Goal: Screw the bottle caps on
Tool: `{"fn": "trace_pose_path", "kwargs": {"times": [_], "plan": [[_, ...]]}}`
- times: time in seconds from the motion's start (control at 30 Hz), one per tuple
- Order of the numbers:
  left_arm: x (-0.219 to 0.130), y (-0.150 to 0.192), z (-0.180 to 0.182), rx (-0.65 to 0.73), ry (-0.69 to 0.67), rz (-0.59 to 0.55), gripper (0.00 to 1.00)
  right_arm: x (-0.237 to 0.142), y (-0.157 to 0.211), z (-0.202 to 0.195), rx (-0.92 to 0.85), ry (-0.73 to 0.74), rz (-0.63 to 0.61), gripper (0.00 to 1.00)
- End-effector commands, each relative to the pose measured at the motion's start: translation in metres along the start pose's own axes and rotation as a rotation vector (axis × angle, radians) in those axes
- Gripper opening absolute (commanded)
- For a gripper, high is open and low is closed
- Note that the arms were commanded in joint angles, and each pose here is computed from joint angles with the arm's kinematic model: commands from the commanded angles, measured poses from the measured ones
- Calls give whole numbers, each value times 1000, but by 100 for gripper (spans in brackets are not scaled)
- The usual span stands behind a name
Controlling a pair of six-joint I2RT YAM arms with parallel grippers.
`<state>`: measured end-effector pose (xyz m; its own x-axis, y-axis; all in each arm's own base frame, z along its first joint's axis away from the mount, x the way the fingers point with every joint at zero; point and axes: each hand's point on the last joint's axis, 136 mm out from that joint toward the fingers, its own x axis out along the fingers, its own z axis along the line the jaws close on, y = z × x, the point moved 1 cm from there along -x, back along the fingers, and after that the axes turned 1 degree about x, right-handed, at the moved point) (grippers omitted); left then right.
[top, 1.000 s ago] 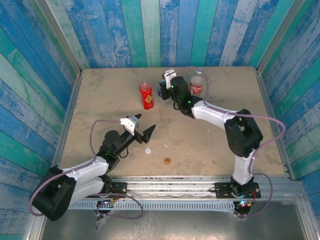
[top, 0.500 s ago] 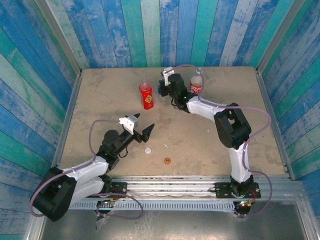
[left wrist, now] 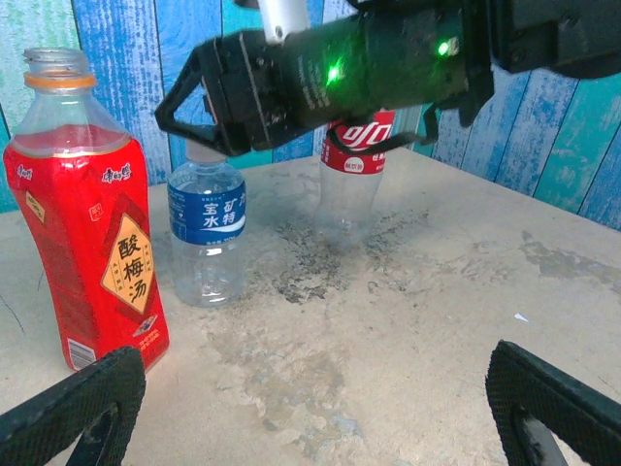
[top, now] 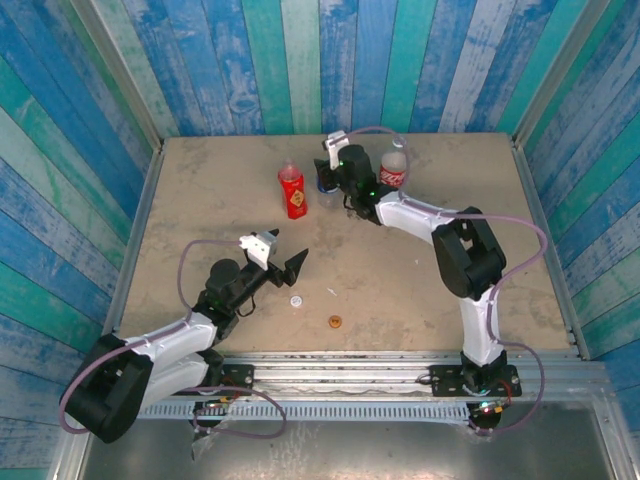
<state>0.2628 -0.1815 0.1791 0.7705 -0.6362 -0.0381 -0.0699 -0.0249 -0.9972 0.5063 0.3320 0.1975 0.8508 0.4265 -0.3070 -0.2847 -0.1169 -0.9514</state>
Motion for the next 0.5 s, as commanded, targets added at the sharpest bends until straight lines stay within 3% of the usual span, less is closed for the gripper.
{"fn": "trace_pose_path", "kwargs": {"times": [0.0,0.27,0.47], "plan": [[-1,-10,6,26,-31,-29,94,-22,-37,13,-44,-47,-78,62],[0,-6,4,40,-22,-17,94,-37,-56,51,-93,-170,-116,79],[1,-4,3,42,-15,-7,94,-34,-63,77,-67,-307,-118,83]]}}
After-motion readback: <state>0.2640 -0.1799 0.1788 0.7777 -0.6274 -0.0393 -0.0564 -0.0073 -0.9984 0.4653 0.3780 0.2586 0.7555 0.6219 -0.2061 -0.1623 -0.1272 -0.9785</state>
